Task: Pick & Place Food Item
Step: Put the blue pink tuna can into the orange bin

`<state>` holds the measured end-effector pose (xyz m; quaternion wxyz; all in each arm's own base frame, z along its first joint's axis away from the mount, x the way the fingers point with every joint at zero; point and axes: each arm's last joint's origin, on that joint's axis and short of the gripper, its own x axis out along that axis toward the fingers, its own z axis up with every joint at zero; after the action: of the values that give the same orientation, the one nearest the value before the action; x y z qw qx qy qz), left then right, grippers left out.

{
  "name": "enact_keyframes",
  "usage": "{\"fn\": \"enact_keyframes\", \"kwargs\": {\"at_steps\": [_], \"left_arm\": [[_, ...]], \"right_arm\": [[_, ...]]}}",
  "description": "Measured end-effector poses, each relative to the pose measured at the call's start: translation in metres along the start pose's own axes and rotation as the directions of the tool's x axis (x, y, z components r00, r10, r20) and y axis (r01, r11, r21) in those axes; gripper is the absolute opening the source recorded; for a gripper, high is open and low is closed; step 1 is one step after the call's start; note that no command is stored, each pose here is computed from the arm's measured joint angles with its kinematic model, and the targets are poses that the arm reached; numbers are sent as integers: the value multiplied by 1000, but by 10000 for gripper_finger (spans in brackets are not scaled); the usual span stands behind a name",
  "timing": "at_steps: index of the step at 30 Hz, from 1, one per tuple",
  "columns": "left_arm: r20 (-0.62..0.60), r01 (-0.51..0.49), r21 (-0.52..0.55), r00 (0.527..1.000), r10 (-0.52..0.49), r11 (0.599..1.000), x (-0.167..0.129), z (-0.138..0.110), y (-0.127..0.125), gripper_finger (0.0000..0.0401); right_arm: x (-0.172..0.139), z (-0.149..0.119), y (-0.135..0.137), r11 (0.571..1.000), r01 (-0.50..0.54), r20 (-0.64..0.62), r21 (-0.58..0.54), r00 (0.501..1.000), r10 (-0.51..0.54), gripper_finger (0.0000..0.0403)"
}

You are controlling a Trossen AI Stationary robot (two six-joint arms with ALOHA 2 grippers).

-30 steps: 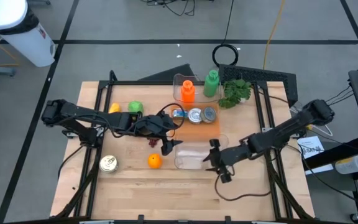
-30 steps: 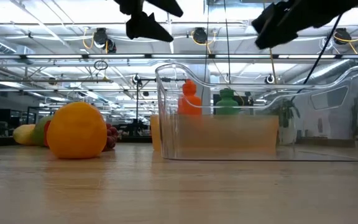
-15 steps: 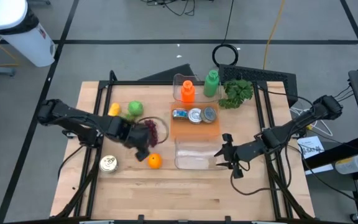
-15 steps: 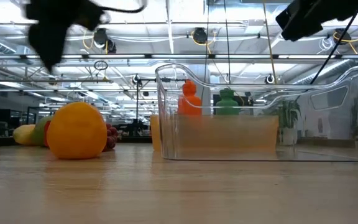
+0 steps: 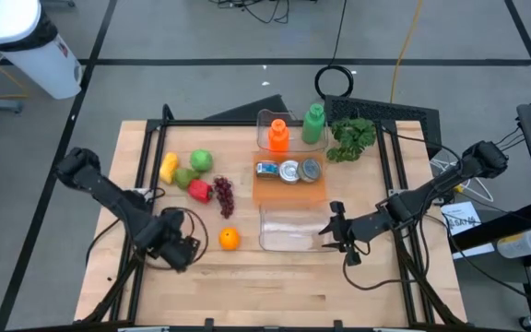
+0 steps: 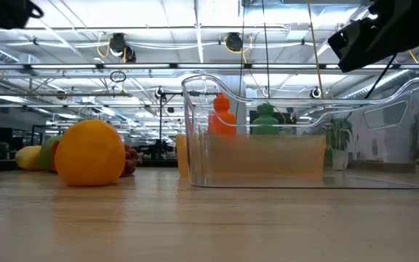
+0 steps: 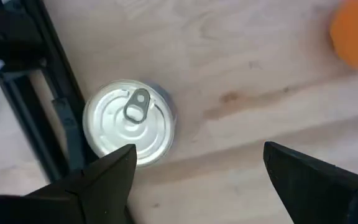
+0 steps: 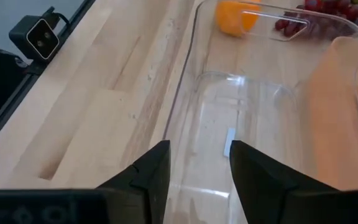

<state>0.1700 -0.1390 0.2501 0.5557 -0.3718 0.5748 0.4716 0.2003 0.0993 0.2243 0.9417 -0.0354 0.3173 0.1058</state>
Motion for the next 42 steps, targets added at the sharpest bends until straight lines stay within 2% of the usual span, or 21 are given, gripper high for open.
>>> {"fn": "enact_keyframes", "kwargs": {"at_steps": [3,7,10,14,17,24,29,31,36,42], "left_arm": [[21,-6,-76,1000,8,997,19,-10,5,360],[-8,27,-139,1000,-28,990,48,-18,7,360],[-13,126,-149,991,-130,981,67,-21,2,360],[-22,266,-128,962,-271,955,78,-22,-5,360],[5,301,-125,953,-303,945,81,-19,-12,360],[132,430,36,893,-431,902,77,-2,-27,360],[146,392,95,904,-403,915,82,14,-35,360],[126,380,70,914,-386,922,81,20,-35,360],[114,244,-11,964,-242,970,65,25,-23,360],[147,177,-65,975,-166,982,33,19,-17,360]], "right_arm": [[1,-1,0,1000,-4,20,-19,1000,4,151],[3,-4,1,999,-36,28,-40,999,38,150],[4,-6,1,997,-59,29,-45,998,60,150],[5,-6,2,996,-60,44,-61,997,63,150],[4,-6,1,996,-59,48,-61,997,62,150],[3,-5,1,997,-60,62,-58,996,63,150],[1,-3,1,996,-61,78,-59,995,65,150],[1,-2,1,996,-62,90,-57,994,67,150],[1,-2,1,996,-62,92,-57,994,67,150],[1,-1,1,996,-62,97,-61,993,68,150]]}}
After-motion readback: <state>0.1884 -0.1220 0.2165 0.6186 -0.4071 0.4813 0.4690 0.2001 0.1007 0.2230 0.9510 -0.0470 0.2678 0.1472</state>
